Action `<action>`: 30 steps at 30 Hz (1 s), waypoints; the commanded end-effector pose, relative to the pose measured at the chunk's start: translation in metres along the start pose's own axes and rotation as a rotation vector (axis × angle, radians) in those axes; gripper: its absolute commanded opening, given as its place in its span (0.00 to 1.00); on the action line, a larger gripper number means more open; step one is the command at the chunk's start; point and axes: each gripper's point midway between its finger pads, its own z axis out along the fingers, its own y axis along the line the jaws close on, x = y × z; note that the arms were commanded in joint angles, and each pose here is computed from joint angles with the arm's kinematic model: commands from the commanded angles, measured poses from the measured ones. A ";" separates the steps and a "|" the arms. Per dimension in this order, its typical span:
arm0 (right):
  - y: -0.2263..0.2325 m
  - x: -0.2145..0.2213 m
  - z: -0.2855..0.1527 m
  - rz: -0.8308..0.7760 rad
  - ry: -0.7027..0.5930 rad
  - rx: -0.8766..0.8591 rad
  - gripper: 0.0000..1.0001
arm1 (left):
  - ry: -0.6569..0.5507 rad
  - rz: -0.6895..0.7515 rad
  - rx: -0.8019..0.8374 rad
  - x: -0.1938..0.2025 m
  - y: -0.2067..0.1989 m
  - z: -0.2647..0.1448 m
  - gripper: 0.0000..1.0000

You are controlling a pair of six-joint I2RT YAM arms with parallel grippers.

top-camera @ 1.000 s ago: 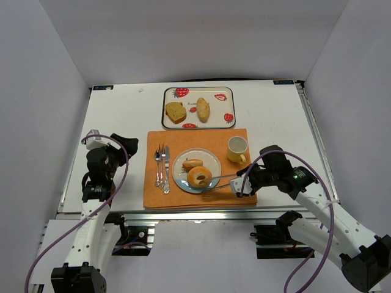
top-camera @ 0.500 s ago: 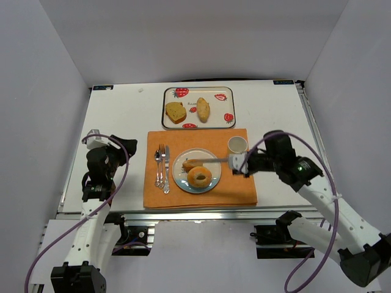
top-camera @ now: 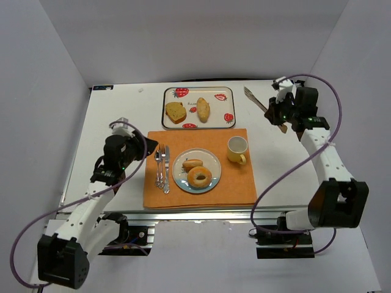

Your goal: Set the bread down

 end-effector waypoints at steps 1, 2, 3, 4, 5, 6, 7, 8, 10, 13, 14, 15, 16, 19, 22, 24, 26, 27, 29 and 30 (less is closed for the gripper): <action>-0.037 0.035 0.009 0.185 0.055 0.227 0.00 | 0.041 0.101 -0.007 0.006 -0.018 0.007 0.57; -0.048 0.067 0.012 0.235 0.117 0.322 0.00 | 0.064 0.127 0.001 0.012 -0.025 0.011 0.63; -0.050 0.079 0.014 0.256 0.134 0.338 0.00 | 0.072 0.139 0.000 0.015 -0.027 0.013 0.66; -0.052 0.086 0.017 0.271 0.131 0.343 0.00 | 0.072 0.150 -0.011 0.015 -0.028 0.015 0.68; -0.059 0.111 0.013 0.315 0.164 0.368 0.00 | 0.083 0.160 -0.014 0.017 -0.030 0.018 0.69; -0.058 0.121 0.015 0.328 0.176 0.368 0.00 | 0.102 0.182 -0.008 0.022 -0.035 0.020 0.70; -0.059 0.128 0.016 0.325 0.177 0.374 0.00 | 0.112 0.196 -0.022 0.025 -0.033 0.021 0.70; -0.055 0.146 0.017 0.330 0.209 0.371 0.00 | 0.117 0.205 -0.017 0.025 -0.037 0.022 0.70; -0.051 0.163 0.020 0.322 0.237 0.355 0.11 | 0.150 0.223 -0.016 0.035 -0.038 0.025 0.71; -0.040 0.191 0.025 0.333 0.312 0.304 0.24 | 0.144 0.232 -0.042 0.035 -0.035 0.026 0.71; -0.036 0.204 0.027 0.346 0.350 0.282 0.27 | 0.141 0.233 -0.048 0.034 -0.034 0.026 0.71; -0.032 0.211 0.027 0.350 0.370 0.263 0.37 | 0.139 0.233 -0.050 0.034 -0.034 0.025 0.71; -0.030 0.215 0.027 0.338 0.383 0.252 0.42 | 0.139 0.233 -0.052 0.035 -0.033 0.024 0.71; -0.026 0.229 0.026 0.326 0.419 0.223 0.57 | 0.135 0.228 -0.059 0.035 -0.031 0.021 0.71; -0.026 0.224 0.025 0.313 0.406 0.212 0.69 | 0.127 0.224 -0.061 0.035 -0.030 0.020 0.72; -0.030 0.209 0.023 0.286 0.374 0.208 0.70 | 0.120 0.218 -0.065 0.033 -0.030 0.018 0.75; -0.036 0.182 0.018 0.247 0.322 0.208 0.89 | 0.106 0.215 -0.068 0.031 -0.029 0.016 0.76; -0.036 0.173 0.015 0.234 0.313 0.196 0.90 | 0.096 0.210 -0.065 0.029 -0.030 0.015 0.77; -0.045 0.137 0.010 0.182 0.245 0.208 0.89 | 0.087 0.204 -0.062 0.029 -0.030 0.013 0.77; -0.050 0.125 0.008 0.159 0.226 0.221 0.89 | 0.082 0.197 -0.061 0.028 -0.030 0.013 0.77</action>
